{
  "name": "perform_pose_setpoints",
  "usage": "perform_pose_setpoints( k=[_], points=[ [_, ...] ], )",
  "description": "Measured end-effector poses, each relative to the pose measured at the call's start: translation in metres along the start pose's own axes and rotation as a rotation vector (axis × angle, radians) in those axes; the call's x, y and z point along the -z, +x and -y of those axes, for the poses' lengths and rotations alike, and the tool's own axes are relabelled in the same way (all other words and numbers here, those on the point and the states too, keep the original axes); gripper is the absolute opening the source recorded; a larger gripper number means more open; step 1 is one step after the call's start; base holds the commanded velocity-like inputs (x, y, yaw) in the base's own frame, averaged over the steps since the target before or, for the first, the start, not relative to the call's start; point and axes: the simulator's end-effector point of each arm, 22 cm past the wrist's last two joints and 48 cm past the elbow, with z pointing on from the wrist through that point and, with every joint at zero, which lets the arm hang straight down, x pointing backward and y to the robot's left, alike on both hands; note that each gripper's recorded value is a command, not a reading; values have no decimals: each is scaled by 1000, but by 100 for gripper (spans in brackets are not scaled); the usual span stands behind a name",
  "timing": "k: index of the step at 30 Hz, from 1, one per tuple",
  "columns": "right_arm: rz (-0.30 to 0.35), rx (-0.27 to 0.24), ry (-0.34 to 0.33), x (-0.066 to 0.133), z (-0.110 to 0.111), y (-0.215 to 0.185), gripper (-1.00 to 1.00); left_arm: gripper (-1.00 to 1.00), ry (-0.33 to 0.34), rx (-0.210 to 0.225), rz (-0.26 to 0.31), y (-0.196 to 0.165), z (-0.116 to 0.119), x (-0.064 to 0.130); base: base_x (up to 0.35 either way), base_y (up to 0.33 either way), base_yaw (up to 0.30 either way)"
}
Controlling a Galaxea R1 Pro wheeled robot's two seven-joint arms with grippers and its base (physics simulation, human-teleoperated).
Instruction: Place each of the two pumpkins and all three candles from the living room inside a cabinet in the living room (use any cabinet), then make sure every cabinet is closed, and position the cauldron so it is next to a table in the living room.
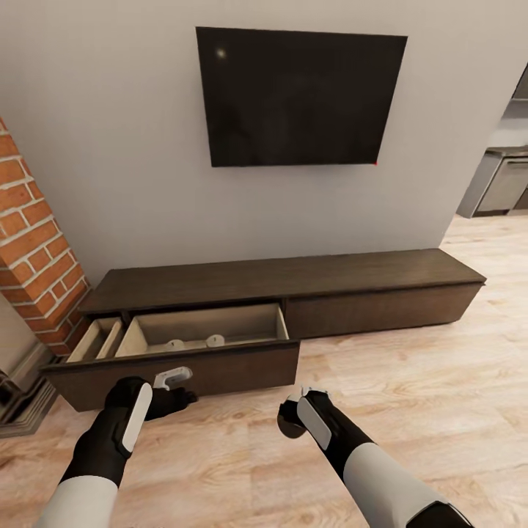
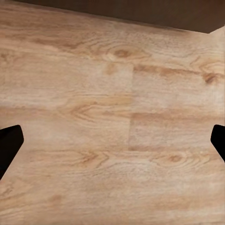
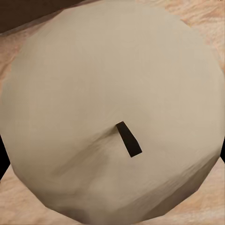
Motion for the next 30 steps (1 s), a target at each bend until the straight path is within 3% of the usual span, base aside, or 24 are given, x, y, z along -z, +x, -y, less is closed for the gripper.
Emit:
perform_pose_setpoints(
  k=[13,23,30],
  points=[
    [-1,2,-1,0,0,0,-100,100,3,7,3,-1,-1,1,-129,75,19],
    [0,2,-1,0,0,1,-100,100,3,6,3,0,-1,1,-18,12,0],
    [-2,-2,-2,0,0,0,-100,100,6,-4,48,-12,2,12,0,87,0]
  ],
)
